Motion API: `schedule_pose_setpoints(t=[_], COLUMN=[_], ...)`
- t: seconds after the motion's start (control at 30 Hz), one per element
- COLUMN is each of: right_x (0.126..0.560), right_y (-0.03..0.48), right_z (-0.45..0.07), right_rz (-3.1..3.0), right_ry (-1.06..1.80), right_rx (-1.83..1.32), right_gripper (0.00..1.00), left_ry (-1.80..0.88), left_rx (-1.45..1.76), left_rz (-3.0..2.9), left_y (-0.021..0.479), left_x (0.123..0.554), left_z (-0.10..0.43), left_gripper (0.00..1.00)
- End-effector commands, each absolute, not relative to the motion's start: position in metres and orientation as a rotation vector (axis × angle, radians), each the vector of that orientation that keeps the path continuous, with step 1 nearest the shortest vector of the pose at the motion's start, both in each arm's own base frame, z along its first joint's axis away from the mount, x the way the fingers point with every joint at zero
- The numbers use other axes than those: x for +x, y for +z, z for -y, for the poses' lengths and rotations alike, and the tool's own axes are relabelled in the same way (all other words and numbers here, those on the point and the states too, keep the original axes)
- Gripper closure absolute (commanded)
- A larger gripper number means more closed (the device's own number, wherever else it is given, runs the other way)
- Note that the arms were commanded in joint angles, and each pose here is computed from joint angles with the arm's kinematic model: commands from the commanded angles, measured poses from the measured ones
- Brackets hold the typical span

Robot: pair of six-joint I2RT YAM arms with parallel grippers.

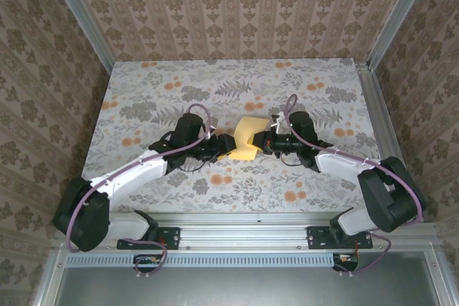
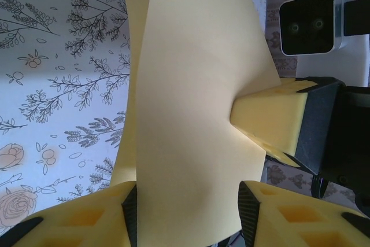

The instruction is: Fold a paper plane with a square sheet of paper (pick it up from the middle)

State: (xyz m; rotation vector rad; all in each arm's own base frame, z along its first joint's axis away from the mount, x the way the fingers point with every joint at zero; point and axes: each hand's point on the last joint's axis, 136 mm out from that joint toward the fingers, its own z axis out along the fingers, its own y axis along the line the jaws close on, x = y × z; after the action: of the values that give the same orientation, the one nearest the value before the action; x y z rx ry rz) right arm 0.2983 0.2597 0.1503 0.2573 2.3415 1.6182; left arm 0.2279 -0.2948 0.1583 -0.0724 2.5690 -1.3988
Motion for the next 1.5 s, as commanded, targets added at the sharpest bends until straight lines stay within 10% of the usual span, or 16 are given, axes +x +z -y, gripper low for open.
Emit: schedule_pose_setpoints(t=[0.0, 0.9, 1.47], right_x=[0.300, 0.291, 0.293], right_y=[0.170, 0.163, 0.161], right_z=[-0.262, -0.259, -0.260], right_rz=[-2.281, -2.289, -2.297], right_ry=[1.655, 1.662, 1.648], right_rx=[0.199, 0.195, 0.173], right_gripper=[0.98, 1.00, 0.99], left_ry=[-1.421, -1.453, -1.401], left_rx=[-0.051, -0.038, -0.005], left_rz=[-2.549, -2.510, -2.627], left_y=[0.171, 0.186, 0.160], left_x=[0.226, 0.231, 0.223], left_z=[0.297, 0.290, 0.292], left_gripper=[0.52, 0.62, 0.94])
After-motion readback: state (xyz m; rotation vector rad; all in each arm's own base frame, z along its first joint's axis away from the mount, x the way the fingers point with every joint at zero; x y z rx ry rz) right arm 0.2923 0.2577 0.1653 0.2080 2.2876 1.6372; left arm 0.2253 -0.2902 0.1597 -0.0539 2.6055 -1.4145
